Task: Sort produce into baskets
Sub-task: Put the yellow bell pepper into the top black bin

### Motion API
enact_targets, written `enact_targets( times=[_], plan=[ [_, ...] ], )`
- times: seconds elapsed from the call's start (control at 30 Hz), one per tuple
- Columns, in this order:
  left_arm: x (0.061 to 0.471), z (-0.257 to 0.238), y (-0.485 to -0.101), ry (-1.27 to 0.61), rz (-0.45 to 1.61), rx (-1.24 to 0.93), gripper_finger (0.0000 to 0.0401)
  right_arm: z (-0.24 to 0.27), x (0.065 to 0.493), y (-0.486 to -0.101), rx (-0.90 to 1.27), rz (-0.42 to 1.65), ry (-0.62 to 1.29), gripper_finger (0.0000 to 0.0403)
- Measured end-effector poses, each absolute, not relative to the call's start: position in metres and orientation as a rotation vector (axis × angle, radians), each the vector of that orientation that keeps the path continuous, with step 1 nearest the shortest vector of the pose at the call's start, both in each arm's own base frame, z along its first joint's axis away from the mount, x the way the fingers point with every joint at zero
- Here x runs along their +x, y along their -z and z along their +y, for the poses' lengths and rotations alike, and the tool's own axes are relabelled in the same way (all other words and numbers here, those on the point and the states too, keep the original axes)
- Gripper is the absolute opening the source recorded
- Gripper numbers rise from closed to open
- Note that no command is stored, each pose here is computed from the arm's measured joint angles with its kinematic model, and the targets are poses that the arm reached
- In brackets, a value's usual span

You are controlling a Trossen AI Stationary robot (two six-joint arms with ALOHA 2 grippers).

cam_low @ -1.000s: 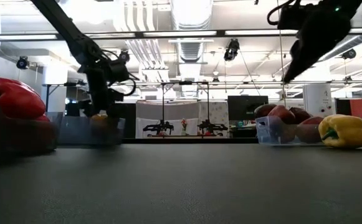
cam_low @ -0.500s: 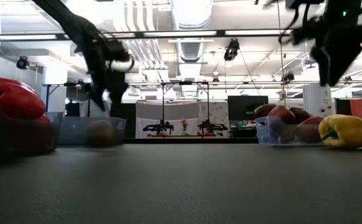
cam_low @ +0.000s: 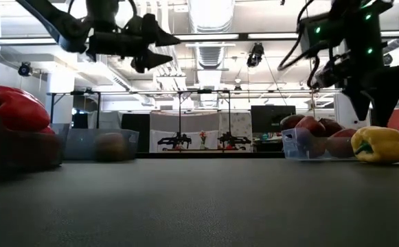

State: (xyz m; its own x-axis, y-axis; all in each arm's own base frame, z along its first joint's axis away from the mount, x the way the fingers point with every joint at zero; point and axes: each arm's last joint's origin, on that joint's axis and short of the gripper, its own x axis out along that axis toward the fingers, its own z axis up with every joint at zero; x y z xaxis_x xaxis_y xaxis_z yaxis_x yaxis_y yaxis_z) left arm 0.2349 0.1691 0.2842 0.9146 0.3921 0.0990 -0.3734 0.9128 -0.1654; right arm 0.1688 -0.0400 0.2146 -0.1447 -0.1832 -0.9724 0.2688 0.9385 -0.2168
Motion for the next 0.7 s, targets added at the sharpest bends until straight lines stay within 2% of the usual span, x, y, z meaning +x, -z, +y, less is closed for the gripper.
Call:
enact_targets(
  times=[0.13,0.4,0.57,0.63,0.7],
  plan=[
    [0.238,0.162,-0.266,-0.38,-0.066,-0.069,0.0384,-0.051,0.175,-0.202,0.037,1.774,0.319,0.0386],
    [0.235,0.167,-0.267,-0.412,-0.055,-0.051,0.0383,-0.073,0.183,-0.165,0.067,2.019,0.158,0.038],
    [0.233,0.168,-0.268,-0.418,-0.073,-0.029,0.0375,-0.073,0.187,-0.154,0.139,2.052,0.114,0.0334],
    [0.233,0.167,-0.273,-0.415,-0.099,-0.011,0.037,-0.072,0.19,-0.156,0.157,2.052,0.12,0.0308],
    [0.23,0.164,-0.277,-0.412,-0.133,0.029,0.0365,-0.072,0.197,-0.164,0.167,2.022,0.129,0.0301]
  ],
)
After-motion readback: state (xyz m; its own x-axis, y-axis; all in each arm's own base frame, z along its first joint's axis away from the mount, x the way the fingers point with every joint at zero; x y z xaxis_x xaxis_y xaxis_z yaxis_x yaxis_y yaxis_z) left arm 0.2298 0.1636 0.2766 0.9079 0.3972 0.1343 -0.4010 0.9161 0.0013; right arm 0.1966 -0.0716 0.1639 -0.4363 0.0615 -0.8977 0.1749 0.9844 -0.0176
